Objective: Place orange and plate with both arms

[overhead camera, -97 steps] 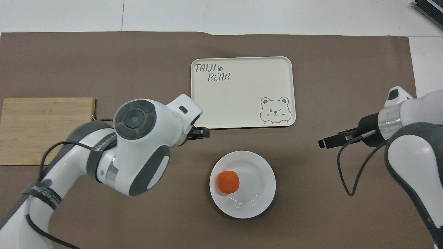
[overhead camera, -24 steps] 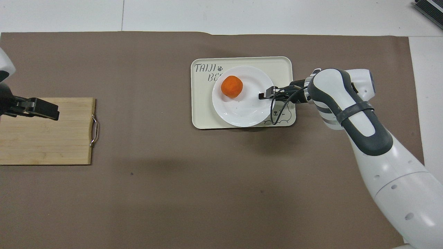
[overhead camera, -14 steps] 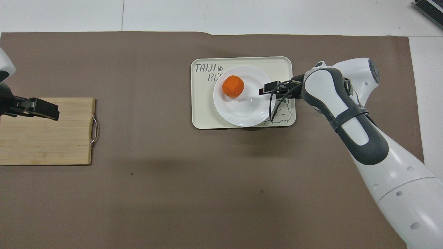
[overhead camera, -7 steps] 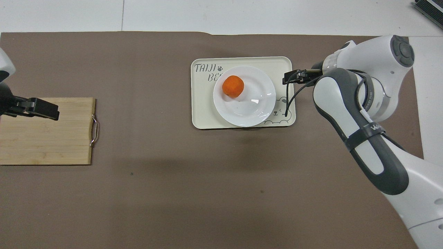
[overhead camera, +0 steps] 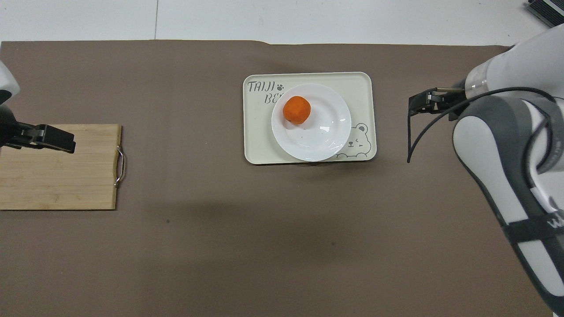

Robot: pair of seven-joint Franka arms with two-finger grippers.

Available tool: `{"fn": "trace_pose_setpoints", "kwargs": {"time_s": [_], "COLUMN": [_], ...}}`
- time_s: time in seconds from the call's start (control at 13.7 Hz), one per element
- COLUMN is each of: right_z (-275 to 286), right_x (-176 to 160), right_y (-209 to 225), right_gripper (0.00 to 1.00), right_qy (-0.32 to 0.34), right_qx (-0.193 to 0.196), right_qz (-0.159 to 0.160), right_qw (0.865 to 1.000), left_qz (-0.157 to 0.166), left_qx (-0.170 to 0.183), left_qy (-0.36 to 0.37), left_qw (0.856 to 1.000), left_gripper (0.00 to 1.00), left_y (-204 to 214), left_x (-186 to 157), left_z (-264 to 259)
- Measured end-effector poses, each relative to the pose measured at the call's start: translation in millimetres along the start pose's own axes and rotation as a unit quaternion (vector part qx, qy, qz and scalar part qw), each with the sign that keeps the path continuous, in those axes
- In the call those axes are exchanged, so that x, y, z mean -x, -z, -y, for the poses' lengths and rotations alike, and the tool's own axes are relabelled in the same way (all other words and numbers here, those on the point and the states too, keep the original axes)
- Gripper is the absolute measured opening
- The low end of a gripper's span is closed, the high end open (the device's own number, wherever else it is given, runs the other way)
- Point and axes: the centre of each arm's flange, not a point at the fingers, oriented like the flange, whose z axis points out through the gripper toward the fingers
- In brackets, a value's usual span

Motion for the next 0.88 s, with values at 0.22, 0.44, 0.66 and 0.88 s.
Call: {"fn": "trace_pose_setpoints", "kwargs": {"time_s": [0.22, 0.44, 0.66, 0.88], "right_z": [-33.6, -52.4, -56.2, -53.9], "right_x": [29.6, 58.1, 82.8, 93.8], "right_y": [62.8, 103.8, 129.3, 141.3], "right_gripper": [1.00, 1.00, 1.00, 1.00], "right_qy": [-0.019, -0.032, -0.032, -0.029], "right_qx": [0.011, 0.017, 0.021, 0.019], "right_qz": [0.006, 0.017, 0.032, 0.028], "right_qw": [1.000, 0.999, 0.999, 0.999], "left_qz": [0.000, 0.000, 0.000, 0.000], "left_qx": [0.000, 0.000, 0.000, 0.000], "left_qy": [0.000, 0.000, 0.000, 0.000], "left_qw": [1.000, 1.000, 1.000, 1.000], "left_gripper": [1.00, 1.00, 1.00, 1.00], "left_y": [0.0, 0.0, 0.0, 0.0], "left_x": [0.0, 0.0, 0.0, 0.0], "left_z": [0.0, 0.0, 0.0, 0.0]}}
